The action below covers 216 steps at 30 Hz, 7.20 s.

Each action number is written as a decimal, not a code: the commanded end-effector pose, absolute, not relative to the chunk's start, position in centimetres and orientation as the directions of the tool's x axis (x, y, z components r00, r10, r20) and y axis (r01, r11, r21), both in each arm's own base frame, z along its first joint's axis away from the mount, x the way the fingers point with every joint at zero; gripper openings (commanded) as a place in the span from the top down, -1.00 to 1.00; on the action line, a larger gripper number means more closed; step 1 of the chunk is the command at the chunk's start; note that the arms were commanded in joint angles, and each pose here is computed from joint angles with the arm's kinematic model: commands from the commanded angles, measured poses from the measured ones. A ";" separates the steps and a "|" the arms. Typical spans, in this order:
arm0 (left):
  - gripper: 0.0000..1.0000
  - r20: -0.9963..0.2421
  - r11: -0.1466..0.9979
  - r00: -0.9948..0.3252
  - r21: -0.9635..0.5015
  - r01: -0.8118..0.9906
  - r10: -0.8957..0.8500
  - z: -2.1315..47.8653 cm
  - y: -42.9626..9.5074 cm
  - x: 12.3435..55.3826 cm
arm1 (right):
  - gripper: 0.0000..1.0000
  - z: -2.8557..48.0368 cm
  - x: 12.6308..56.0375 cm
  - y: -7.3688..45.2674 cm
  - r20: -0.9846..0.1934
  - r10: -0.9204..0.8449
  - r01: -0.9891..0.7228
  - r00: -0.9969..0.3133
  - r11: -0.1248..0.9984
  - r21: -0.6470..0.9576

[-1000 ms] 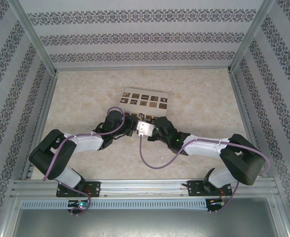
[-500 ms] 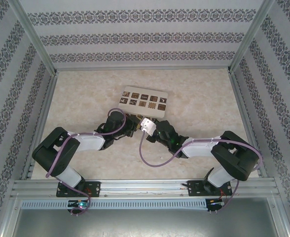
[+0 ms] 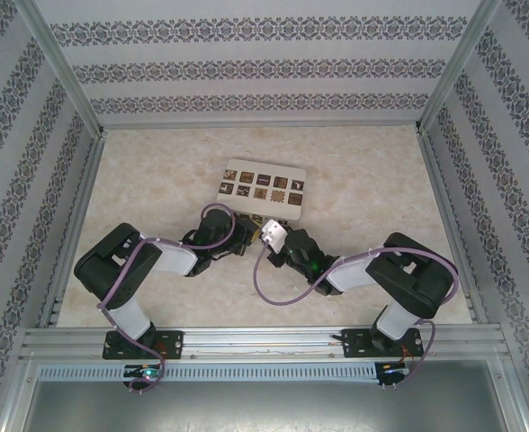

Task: Unlock a padlock with a key

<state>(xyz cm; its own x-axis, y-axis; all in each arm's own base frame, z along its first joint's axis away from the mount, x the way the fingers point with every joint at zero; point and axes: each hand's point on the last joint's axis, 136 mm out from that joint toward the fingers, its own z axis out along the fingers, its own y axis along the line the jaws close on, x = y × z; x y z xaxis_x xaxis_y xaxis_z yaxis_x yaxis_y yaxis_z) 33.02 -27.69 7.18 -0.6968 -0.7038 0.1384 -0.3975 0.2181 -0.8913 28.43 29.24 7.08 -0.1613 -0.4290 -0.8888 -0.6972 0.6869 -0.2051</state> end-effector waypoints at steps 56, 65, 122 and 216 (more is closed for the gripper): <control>-0.15 -0.329 0.576 -0.646 -0.789 -0.213 -0.689 14.1 -19.3 29.8 | 1.00 8.3 27.8 27.3 -0.931 0.058 -0.572 -0.361 0.775 0.270; -0.20 -0.513 0.683 -0.545 -0.712 -0.163 -0.664 17.9 -15.2 28.9 | 1.00 8.3 28.0 26.5 -0.845 0.280 -0.455 -0.456 0.742 0.491; -0.75 -0.555 0.731 -0.555 -0.666 -0.149 -0.619 19.2 -12.1 31.4 | -0.94 15.4 27.3 19.7 -0.728 0.439 -0.225 -0.526 0.754 0.617; -0.34 -0.264 0.699 -0.851 -0.697 -0.158 -0.455 9.2 -19.2 36.3 | -0.97 12.0 36.7 19.5 -0.521 0.428 -0.203 -0.738 0.596 0.777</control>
<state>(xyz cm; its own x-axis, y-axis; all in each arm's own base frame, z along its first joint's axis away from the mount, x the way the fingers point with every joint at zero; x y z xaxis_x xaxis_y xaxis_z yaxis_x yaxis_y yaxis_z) 36.65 -19.46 8.27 -0.8493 -0.4792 -0.2218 -0.1852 0.6637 -0.7247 37.01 20.47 11.37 -0.7702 0.4278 -0.4730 -0.1778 0.5682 0.8034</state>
